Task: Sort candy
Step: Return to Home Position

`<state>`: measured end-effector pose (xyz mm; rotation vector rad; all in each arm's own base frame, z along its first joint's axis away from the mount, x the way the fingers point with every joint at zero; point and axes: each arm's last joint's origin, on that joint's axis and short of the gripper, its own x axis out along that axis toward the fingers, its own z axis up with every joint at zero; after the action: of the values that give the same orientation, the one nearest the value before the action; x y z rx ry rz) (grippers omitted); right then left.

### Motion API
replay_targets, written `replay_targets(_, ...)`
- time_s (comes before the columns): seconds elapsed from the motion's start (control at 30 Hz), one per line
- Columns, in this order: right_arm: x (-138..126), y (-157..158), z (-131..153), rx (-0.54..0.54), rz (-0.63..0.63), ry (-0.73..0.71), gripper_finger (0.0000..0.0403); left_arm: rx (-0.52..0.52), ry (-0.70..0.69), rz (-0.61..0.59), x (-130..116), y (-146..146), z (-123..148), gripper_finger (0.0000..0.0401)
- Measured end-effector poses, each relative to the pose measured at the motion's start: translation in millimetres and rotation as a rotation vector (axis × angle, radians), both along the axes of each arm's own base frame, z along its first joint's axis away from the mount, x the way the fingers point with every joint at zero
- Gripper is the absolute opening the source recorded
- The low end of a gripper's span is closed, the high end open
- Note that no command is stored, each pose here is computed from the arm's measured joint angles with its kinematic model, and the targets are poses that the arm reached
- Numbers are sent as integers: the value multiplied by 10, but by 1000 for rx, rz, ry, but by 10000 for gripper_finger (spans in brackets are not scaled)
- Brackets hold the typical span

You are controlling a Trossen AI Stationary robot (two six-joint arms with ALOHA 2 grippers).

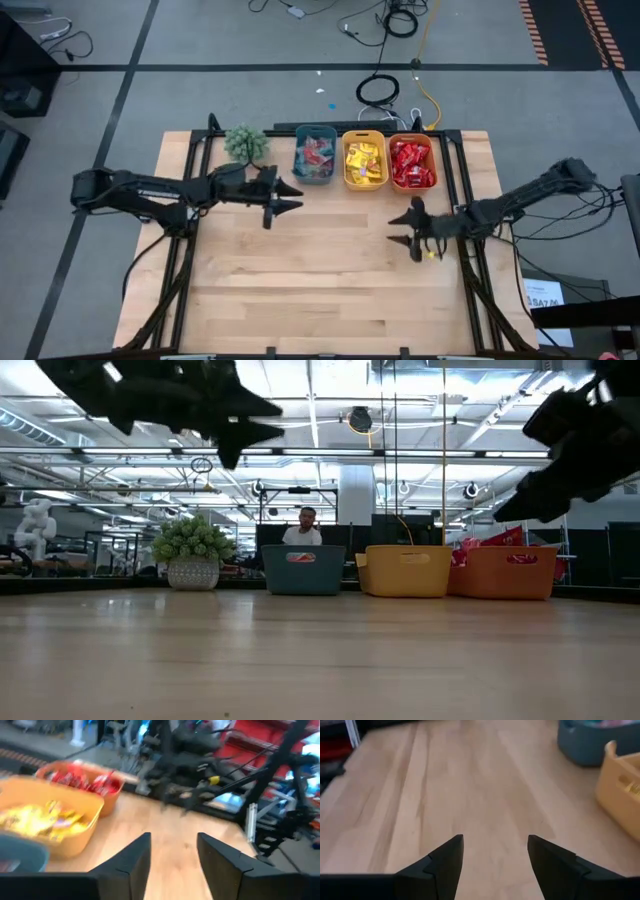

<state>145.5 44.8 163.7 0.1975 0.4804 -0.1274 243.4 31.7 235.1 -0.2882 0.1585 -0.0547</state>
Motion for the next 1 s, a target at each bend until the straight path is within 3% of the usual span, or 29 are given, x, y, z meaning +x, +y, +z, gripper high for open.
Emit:
replay_targets(0.23,-132,-390,11,-12,22,-131,212,85,-60,-37,-82,-77,113,169)
replay_targets(0.5,-364,-433,-93,16,-3,-334,212,95,-99,-37,-144,-88,200,169)
replay_targets(0.6,-427,-436,7,-48,18,-425,212,117,-114,-38,-209,-96,245,169)
replay_targets(0.73,-495,-445,98,-110,8,-528,212,135,-167,-58,-391,-150,261,169)
replay_targets(1.0,-486,-453,82,-125,7,-507,212,158,-314,-99,-847,-328,48,169)
